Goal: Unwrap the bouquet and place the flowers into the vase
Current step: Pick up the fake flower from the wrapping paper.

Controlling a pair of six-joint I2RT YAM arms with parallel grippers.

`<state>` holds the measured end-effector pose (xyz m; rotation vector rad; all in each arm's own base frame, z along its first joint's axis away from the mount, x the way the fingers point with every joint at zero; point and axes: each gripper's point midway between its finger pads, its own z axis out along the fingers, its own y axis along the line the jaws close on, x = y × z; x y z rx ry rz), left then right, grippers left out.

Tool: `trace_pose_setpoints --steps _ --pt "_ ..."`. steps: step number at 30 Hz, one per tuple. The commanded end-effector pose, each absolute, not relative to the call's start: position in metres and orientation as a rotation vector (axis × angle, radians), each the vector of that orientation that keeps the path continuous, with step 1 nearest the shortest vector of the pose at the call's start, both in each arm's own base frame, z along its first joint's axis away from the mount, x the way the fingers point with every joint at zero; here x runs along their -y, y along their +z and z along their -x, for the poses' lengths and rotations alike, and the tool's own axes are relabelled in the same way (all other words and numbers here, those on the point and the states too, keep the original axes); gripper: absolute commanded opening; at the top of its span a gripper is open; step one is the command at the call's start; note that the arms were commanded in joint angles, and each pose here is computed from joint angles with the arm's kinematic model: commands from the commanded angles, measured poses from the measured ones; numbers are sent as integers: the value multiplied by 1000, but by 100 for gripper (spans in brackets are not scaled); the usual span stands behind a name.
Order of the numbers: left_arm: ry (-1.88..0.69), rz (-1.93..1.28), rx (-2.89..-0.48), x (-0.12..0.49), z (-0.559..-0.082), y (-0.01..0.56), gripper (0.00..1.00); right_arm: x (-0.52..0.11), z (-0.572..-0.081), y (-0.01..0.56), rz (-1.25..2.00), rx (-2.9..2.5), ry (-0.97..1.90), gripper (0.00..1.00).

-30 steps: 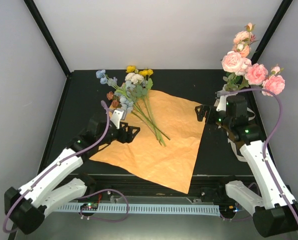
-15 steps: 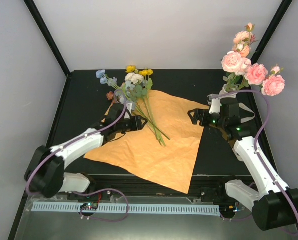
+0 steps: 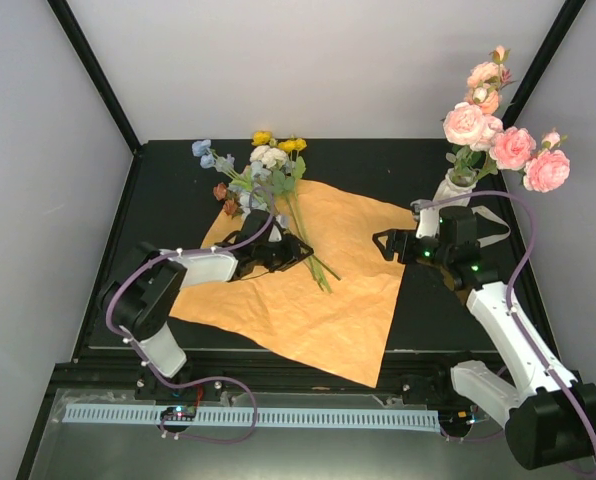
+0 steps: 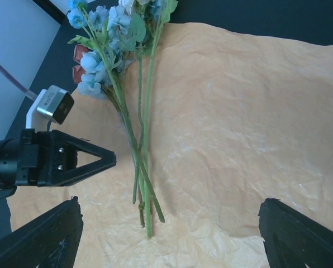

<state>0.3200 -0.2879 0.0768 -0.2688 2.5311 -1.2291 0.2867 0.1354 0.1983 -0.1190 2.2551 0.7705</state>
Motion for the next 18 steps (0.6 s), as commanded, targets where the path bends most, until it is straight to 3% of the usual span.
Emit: trace_pose_setpoints --steps 1,6,11,18 --pt "-1388 292 -2484 314 -328 93 29 -139 -284 200 142 -2231 799 87" --pt "-1404 270 -2518 335 -309 89 27 -140 -284 203 143 -2227 803 87" --pt "-1388 367 -2569 344 -296 78 39 -141 -283 203 141 -2221 819 87" --pt "-1304 432 -2559 339 -295 77 39 -139 -277 203 146 -2210 808 87"
